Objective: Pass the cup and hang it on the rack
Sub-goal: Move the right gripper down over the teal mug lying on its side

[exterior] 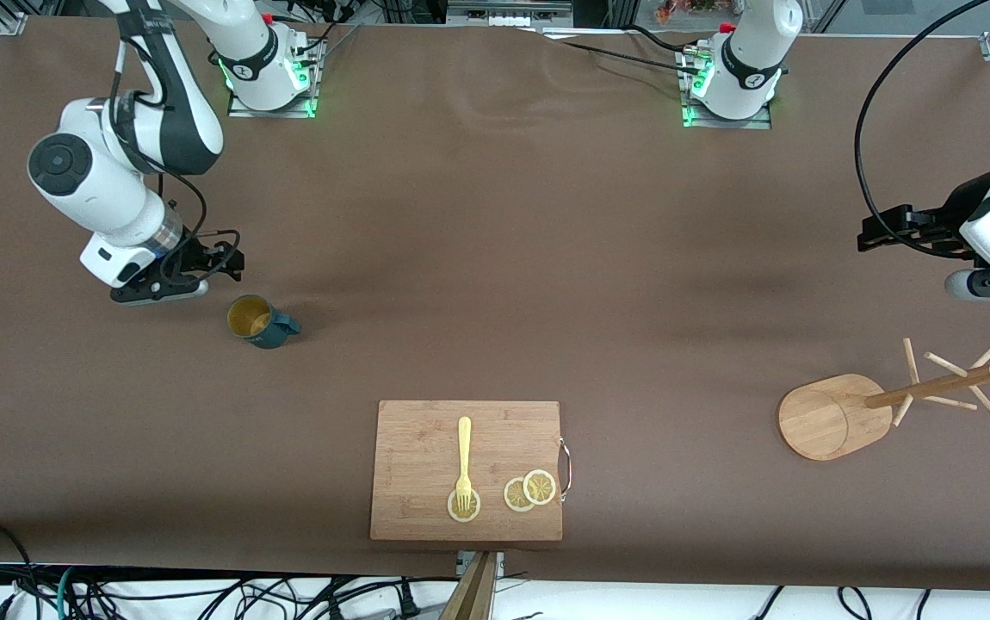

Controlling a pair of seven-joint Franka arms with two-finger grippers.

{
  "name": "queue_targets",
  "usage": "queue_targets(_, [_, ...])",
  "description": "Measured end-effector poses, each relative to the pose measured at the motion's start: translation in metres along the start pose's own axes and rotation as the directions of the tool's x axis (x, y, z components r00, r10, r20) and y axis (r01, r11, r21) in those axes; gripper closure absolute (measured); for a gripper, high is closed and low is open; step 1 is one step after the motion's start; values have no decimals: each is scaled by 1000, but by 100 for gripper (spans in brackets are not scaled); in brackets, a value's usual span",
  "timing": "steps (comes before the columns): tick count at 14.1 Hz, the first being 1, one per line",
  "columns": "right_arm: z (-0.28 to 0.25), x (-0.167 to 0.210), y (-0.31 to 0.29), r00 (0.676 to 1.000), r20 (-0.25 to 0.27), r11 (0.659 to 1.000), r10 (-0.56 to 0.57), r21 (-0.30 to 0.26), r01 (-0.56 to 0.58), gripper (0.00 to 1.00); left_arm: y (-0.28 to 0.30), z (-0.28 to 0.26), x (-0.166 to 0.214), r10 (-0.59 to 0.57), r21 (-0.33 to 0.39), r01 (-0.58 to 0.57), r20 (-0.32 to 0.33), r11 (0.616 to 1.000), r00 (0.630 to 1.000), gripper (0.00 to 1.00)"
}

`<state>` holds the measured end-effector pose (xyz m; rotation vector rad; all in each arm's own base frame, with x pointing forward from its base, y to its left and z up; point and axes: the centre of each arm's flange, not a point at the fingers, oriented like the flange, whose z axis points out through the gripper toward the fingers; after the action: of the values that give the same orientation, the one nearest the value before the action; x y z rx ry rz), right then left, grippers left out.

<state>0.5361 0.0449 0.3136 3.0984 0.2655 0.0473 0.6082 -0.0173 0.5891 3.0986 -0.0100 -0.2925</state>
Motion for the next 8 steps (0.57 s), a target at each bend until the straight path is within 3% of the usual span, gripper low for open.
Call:
queue_targets(4, [34, 8, 2, 1000, -5, 1000, 2, -13, -2, 0, -1, 1, 1, -1, 0, 1, 2, 1000, 1000, 0])
queue_targets(8, [35, 21, 5, 1000, -17, 1000, 4, -19, -4, 0, 1, 15, 10, 2, -1, -2, 26, 1000, 1000, 0])
